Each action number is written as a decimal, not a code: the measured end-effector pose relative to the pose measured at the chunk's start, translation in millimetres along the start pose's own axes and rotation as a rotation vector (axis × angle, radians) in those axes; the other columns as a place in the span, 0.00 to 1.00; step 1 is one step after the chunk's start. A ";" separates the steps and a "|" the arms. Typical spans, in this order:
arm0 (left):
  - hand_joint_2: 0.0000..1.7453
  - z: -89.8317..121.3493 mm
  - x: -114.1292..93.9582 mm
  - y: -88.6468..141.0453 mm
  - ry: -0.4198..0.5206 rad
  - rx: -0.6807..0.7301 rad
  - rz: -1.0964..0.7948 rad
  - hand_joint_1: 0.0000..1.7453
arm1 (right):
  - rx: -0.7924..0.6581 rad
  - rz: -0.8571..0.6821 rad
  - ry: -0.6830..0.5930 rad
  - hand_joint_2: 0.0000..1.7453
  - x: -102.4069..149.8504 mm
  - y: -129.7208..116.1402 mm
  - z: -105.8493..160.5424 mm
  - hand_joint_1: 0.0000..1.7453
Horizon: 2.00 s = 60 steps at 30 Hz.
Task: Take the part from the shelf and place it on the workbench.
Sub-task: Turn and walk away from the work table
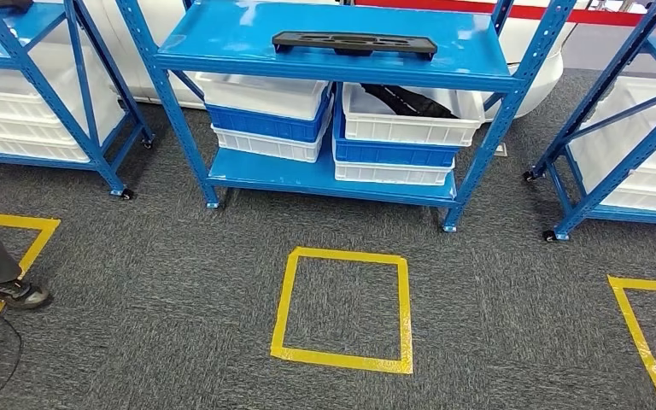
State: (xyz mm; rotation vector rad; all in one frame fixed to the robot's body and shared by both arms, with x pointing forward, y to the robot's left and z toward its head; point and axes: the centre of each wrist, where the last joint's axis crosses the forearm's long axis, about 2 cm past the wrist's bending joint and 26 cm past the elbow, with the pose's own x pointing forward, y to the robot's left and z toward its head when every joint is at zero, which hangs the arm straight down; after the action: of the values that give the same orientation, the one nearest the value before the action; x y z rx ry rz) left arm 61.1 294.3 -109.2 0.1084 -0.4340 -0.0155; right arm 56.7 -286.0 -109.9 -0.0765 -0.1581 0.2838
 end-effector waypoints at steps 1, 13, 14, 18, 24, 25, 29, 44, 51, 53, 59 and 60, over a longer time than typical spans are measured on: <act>0.00 0.3 -1.3 1.1 0.003 0.003 -0.001 0.00 | -0.003 0.000 0.003 0.00 -0.7 -1.4 -0.1 0.00; 0.00 0.5 -4.2 7.7 0.015 0.016 -0.014 0.00 | -0.019 -0.007 0.022 0.00 -5.3 -7.9 -0.4 0.00; 0.00 0.5 -4.4 8.2 0.015 0.017 -0.015 0.00 | -0.019 -0.007 0.022 0.00 -5.1 -8.2 -0.4 0.00; 0.00 0.1 -3.7 10.0 0.010 0.019 -0.019 0.00 | -0.024 -0.007 0.025 0.00 -5.3 -10.4 -0.6 0.00; 0.00 0.0 -4.1 12.9 0.009 0.026 -0.023 0.00 | -0.026 -0.006 0.028 0.00 -7.0 -11.6 -0.6 0.00; 0.00 0.0 -4.2 13.3 0.009 0.027 -0.023 0.00 | -0.026 -0.006 0.028 0.00 -7.3 -11.5 -0.6 0.00; 0.00 0.4 -5.7 13.7 0.013 0.027 -0.022 0.00 | -0.030 -0.003 0.024 0.00 -5.8 -13.3 -0.7 0.00; 0.00 0.2 -4.4 12.0 0.010 0.027 -0.009 0.00 | -0.030 0.009 0.025 0.00 -8.9 -17.9 -0.8 0.00; 0.00 -0.5 -2.4 13.0 0.004 0.031 -0.008 0.00 | -0.028 0.011 0.020 0.00 -7.3 -17.0 -0.8 0.00; 0.00 -0.4 -3.1 13.7 0.005 0.032 -0.008 0.00 | -0.026 0.011 0.021 0.00 -7.4 -16.2 -0.8 0.00; 0.00 -0.5 -2.6 13.4 0.003 0.031 -0.008 0.00 | -0.024 0.019 0.014 0.00 -6.7 -14.7 -0.7 0.00; 0.00 -0.6 -2.3 13.3 0.002 0.031 -0.008 0.00 | -0.024 0.021 0.011 0.00 -5.8 -15.0 -0.8 0.00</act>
State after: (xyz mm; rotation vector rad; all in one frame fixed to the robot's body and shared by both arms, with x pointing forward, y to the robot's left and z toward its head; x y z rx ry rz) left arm 59.2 307.7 -109.2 0.1406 -0.4321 -0.0163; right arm 55.4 -302.0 -110.1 -0.1035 -0.1496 0.3024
